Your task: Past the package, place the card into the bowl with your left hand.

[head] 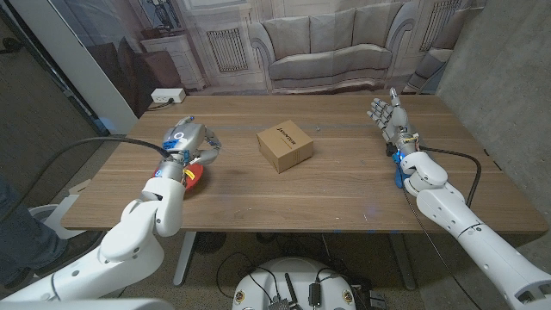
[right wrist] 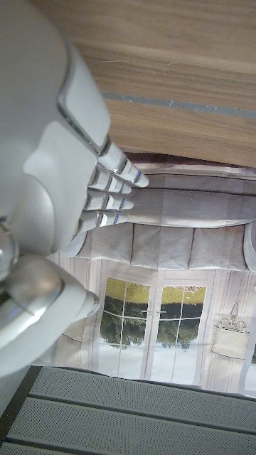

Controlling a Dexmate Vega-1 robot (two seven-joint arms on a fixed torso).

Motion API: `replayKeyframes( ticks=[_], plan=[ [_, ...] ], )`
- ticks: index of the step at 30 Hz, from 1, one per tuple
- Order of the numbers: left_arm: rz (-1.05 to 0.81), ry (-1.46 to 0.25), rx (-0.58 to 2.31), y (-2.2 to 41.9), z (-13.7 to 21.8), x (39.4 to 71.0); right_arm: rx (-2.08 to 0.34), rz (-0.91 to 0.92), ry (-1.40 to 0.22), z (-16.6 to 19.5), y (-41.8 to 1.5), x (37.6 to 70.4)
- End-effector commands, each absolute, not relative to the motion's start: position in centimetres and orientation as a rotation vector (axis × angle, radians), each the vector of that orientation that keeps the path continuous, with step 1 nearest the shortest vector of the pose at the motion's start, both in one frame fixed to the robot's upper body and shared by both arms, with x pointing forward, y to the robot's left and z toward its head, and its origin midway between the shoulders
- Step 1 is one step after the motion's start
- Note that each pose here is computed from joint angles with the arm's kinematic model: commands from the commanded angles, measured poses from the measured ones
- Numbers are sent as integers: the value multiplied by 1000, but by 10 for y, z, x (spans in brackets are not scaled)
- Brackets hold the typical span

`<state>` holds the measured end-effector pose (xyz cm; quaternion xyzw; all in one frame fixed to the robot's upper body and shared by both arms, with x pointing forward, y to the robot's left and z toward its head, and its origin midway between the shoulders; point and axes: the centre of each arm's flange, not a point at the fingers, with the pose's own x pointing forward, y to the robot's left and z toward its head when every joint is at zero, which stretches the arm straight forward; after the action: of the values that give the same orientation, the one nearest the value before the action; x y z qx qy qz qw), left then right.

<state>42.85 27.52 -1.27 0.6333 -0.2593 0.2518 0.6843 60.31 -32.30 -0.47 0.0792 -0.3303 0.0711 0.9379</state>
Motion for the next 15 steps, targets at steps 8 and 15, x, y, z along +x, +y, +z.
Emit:
replayKeyframes(
  ticks=[8,15],
  plan=[
    [649,-583,1422,293,-21,414,167,141,-675,-8,-325,601],
    [658,-544,1407,305,-23,413,161,135,-673,-10,-324,601]
  ],
)
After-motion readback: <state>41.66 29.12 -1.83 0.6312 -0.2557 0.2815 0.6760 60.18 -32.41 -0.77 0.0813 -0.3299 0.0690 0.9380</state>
